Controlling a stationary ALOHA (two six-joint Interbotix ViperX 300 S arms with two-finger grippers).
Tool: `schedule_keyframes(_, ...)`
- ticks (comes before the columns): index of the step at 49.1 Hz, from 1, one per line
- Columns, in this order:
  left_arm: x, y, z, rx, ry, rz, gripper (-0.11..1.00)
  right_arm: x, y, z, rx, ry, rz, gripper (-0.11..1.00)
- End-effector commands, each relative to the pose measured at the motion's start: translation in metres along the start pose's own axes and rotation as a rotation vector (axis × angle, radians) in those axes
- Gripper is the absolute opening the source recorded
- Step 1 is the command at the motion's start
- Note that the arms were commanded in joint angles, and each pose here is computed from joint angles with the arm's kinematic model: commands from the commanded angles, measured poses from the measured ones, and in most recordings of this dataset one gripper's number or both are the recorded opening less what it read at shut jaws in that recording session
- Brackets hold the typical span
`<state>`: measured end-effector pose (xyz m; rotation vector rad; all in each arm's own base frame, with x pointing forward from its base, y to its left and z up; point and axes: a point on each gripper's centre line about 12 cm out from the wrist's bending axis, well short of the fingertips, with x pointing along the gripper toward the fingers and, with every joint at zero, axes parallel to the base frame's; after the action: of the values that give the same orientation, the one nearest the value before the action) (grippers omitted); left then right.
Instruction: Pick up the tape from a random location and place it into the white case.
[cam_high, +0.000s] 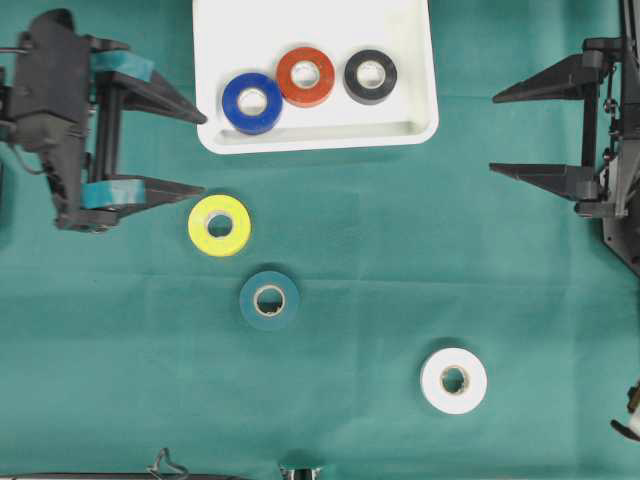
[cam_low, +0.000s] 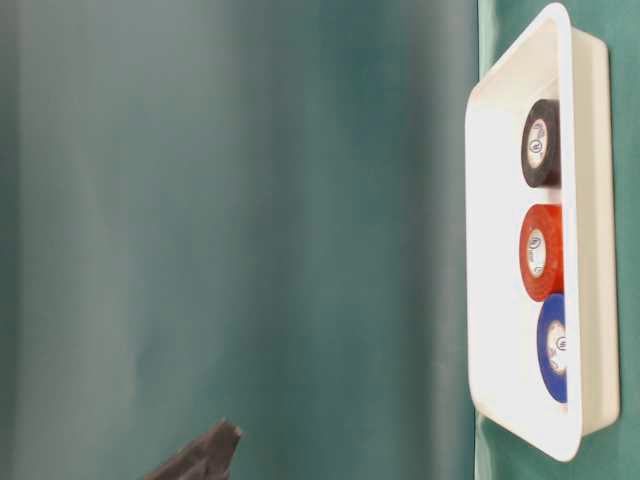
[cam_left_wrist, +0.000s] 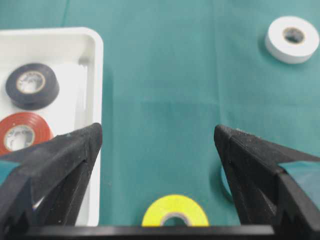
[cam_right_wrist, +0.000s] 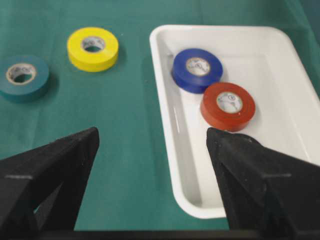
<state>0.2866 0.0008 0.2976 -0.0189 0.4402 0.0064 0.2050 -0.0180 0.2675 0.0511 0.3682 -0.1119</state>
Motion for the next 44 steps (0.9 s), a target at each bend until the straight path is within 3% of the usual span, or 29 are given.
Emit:
schedule_keyframes(1, -0.011, 0.0, 0.008, -0.004, -0.055, 0.0, 0.97, -0.002, 0.0, 0.008, 0.004, -0.029, 0.002, 0.84)
schedule_keyframes(30, -0.02, -0.013, -0.015, 0.015, -0.2, -0.051, 0.97, -0.004, 0.002, -0.002, 0.005, -0.108, 0.028, 0.84)
schedule_keyframes(44, -0.02, -0.013, -0.023, 0.017, -0.195, -0.051, 0.97, -0.004, 0.002, -0.003, 0.004, -0.11, 0.03, 0.84)
